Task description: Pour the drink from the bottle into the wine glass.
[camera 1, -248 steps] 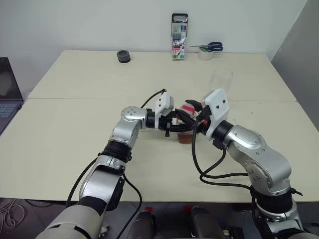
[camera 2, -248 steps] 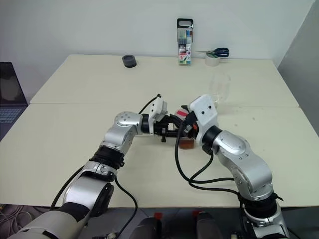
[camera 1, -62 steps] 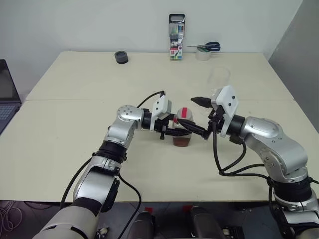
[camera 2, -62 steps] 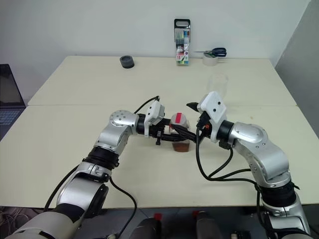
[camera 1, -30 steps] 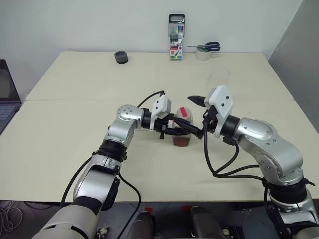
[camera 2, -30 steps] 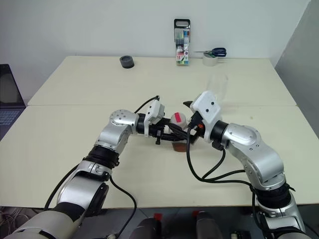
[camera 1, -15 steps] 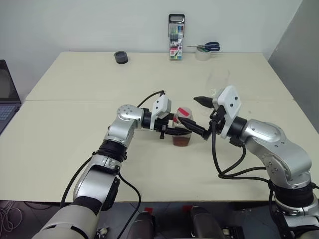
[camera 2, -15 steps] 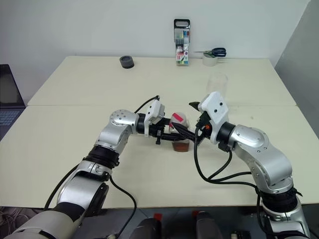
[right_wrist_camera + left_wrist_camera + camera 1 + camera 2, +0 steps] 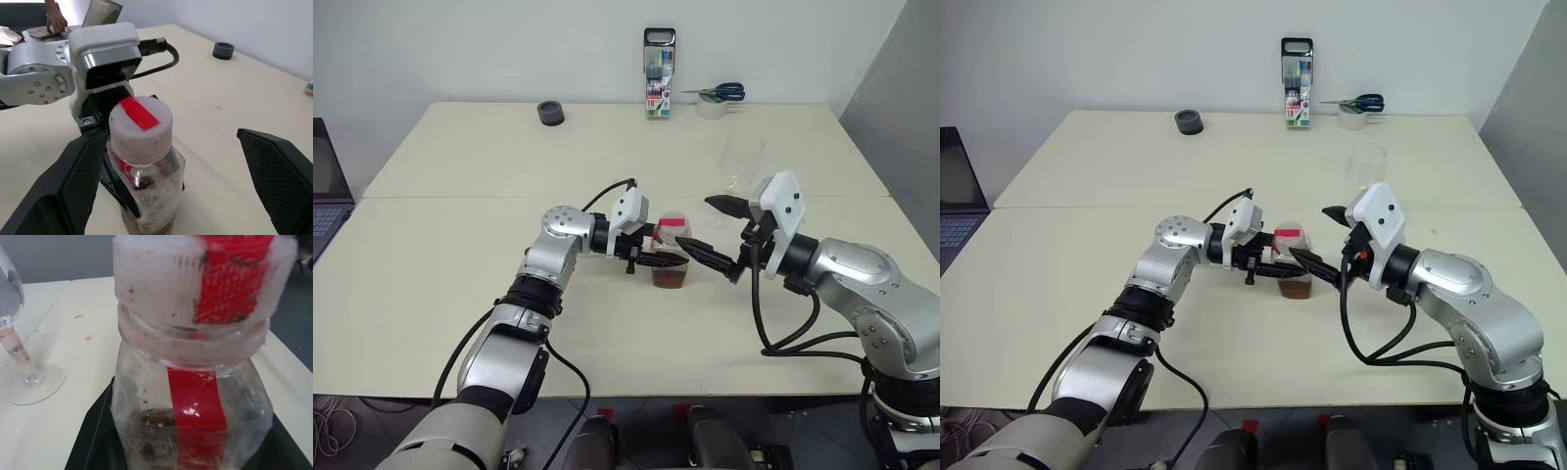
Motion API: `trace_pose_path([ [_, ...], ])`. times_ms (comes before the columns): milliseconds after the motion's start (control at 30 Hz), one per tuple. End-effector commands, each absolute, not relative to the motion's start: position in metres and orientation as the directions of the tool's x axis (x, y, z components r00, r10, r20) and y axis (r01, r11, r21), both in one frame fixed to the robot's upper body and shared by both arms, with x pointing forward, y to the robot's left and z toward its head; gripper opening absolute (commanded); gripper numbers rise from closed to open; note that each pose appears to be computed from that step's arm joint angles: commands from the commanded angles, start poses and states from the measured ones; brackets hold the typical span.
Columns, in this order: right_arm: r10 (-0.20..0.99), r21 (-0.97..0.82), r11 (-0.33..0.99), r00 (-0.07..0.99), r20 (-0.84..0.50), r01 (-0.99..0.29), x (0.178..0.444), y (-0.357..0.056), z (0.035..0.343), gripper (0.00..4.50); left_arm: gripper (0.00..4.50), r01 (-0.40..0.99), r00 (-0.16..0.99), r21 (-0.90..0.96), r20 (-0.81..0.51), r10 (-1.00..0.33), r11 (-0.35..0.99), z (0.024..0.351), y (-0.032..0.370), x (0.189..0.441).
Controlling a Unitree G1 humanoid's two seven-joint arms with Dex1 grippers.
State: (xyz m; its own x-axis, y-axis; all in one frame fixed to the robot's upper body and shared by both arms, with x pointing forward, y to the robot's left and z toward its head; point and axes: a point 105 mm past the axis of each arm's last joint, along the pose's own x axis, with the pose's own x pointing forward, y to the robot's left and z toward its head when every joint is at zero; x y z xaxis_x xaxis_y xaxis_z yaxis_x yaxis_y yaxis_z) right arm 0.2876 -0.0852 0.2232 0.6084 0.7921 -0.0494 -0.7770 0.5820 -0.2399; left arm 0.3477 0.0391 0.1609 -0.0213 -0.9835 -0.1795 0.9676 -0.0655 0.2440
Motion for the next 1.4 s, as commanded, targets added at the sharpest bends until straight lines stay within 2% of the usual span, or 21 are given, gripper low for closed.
trace_pose_path([
  [33, 0.811, -0.283, 0.56, 0.585, -0.002, -0.779, 0.282, -0.075, 0.237, 4.5, 1.82, 0.96, -0.019, 0.273, -0.172, -0.985, -0.067, 0.169, 0.038, 0.349],
  [367, 0.837, -0.223, 0.532, 0.547, -0.007, -0.817, 0.28, -0.066, 0.233, 4.5, 1.82, 0.959, -0.017, 0.277, -0.17, -0.985, -0.064, 0.171, 0.038, 0.35],
  [733, 0.837, -0.232, 0.524, 0.546, -0.034, -0.819, 0.293, -0.056, 0.226, 4.5, 1.82, 0.956, -0.023, 0.283, -0.171, -0.985, -0.072, 0.172, 0.036, 0.347],
  [833, 0.839, -0.233, 0.525, 0.544, -0.019, -0.818, 0.294, -0.055, 0.229, 3.96, 1.82, 0.956, -0.023, 0.283, -0.171, -0.985, -0.072, 0.172, 0.036, 0.347],
  [1033, 0.843, -0.236, 0.522, 0.538, -0.004, -0.82, 0.292, -0.054, 0.232, 1.91, 1.82, 0.957, -0.021, 0.282, -0.172, -0.985, -0.07, 0.173, 0.037, 0.346],
  [1100, 0.842, -0.255, 0.522, 0.54, -0.002, -0.814, 0.292, -0.054, 0.232, 1.82, 1.82, 0.957, -0.022, 0.281, -0.172, -0.985, -0.071, 0.172, 0.037, 0.346],
  [1233, 0.826, -0.433, 0.498, 0.562, -0.025, -0.751, 0.291, -0.056, 0.234, 1.82, 1.82, 0.958, -0.025, 0.279, -0.171, -0.985, -0.073, 0.172, 0.036, 0.345],
  [1400, 0.823, -0.522, 0.477, 0.568, -0.018, -0.707, 0.288, -0.058, 0.232, 1.74, 1.82, 0.959, -0.025, 0.272, -0.172, -0.985, -0.072, 0.171, 0.037, 0.343],
])
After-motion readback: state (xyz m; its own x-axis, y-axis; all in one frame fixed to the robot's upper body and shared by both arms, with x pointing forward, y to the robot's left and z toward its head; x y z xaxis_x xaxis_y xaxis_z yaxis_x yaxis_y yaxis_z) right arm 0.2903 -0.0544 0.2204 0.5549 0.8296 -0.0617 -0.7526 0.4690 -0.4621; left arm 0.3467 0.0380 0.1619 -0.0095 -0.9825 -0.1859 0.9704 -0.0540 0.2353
